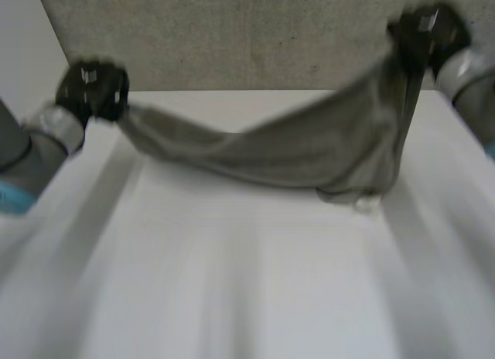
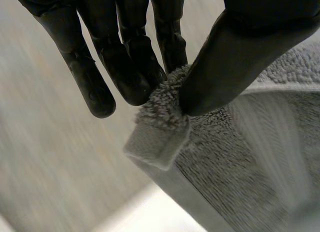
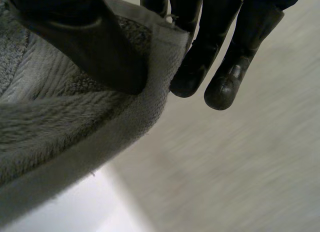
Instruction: Fold the towel.
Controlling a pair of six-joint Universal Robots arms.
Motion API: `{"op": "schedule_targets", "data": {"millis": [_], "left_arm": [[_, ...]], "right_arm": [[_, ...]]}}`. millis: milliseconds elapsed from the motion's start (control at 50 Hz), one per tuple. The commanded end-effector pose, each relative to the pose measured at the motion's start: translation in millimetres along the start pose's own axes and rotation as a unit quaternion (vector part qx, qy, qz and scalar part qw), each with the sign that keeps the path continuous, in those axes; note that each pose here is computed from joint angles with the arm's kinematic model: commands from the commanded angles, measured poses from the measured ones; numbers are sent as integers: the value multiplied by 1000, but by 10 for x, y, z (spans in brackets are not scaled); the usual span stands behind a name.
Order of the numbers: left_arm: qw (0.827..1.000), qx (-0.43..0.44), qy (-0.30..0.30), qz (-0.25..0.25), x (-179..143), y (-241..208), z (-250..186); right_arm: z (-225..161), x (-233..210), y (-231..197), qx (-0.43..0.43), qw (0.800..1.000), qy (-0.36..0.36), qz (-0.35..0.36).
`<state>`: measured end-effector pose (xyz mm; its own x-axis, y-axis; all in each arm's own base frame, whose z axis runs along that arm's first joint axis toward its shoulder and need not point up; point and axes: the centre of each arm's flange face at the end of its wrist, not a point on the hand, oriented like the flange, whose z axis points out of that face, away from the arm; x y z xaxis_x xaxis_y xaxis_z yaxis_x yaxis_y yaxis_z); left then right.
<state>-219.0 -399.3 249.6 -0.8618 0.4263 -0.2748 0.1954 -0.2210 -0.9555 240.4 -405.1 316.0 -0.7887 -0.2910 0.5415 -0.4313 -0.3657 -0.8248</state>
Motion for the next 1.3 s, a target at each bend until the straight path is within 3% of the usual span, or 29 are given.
{"op": "schedule_targets", "data": {"millis": [20, 40, 80, 180, 220, 240, 280, 320, 340, 380, 500, 600, 660, 760, 800, 820, 840, 860, 880, 920, 960, 1020, 1080, 1180, 1280, 1300], "left_arm": [[968, 248, -43, 19, -363, -1533, 457], [958, 283, -52, 0, -434, -1746, 447], [951, 301, -57, -26, -478, -1843, 435], [951, 291, -58, -86, -508, -1713, 437], [956, 269, -57, -100, -507, -1567, 435], [962, 243, -59, -108, -511, -1400, 421], [968, 213, -62, -116, -499, -1214, 392], [980, 133, -59, -133, -480, -685, 290], [980, 133, -59, -133, -479, -682, 289], [986, 54, -34, -152, -361, -162, 104], [989, -38, 15, -145, -89, 467, -251], [990, -102, 68, -66, 138, 895, -662], [992, -99, 77, -32, 136, 836, -682], [993, -89, 73, -30, 77, 602, -675], [997, -34, 60, -47, -58, -83, -667], [997, -34, 60, -47, -59, -86, -667], [997, -5, 55, -58, -105, -360, -675], [996, 39, 48, -68, -174, -709, -687], [996, 39, 48, -68, -175, -713, -687], [987, 121, 44, -98, -278, -1361, -777], [981, 152, 44, -115, -334, -1608, -832], [967, 193, 50, -157, -400, -1939, -901], [961, 201, 54, -181, -433, -2002, -888], [962, 157, 46, -216, -486, -1656, -694], [958, 29, 35, -282, -405, -674, -402], [958, 28, 35, -282, -404, -672, -401]], "right_arm": [[299, 598, -1006, 193, 970, 147, -21], [285, 720, -1222, 235, 956, 173, -23], [266, 786, -1329, 256, 949, 183, -13], [287, 659, -1132, 220, 964, 146, 30], [275, 431, -752, 133, 986, 90, 44], [275, 430, -750, 132, 986, 89, 44], [189, 116, -366, 40, 998, 10, 50], [103, -57, -141, -12, 998, -32, 50], [102, -58, -139, -12, 998, -33, 50], [-156, -362, 295, -108, 987, -109, 50], [-767, -756, 901, -210, 955, -207, 42], [-1081, -876, 1105, -231, 946, -226, 30], [-1129, -800, 1015, -224, 951, -212, 24], [-1101, -589, 625, -183, 966, -181, 12], [-1067, -246, 58, -113, 986, -124, 16], [-1067, -245, 55, -113, 986, -124, 16], [-1068, -68, -244, -73, 992, -96, 26], [-1068, -67, -247, -72, 992, -95, 26], [-1073, 96, -504, -38, 996, -71, 39], [-1090, 253, -755, -8, 997, -50, 49], [-1138, 445, -1114, 23, 997, -37, 67], [-1152, 560, -1272, 21, 997, -30, 74], [-1065, 554, -1195, -5, 996, -41, 79], [-876, 376, -838, -60, 993, -75, 73], [-731, 147, -499, -111, 988, -92, 48], [-730, 146, -497, -111, 988, -92, 48]]}}
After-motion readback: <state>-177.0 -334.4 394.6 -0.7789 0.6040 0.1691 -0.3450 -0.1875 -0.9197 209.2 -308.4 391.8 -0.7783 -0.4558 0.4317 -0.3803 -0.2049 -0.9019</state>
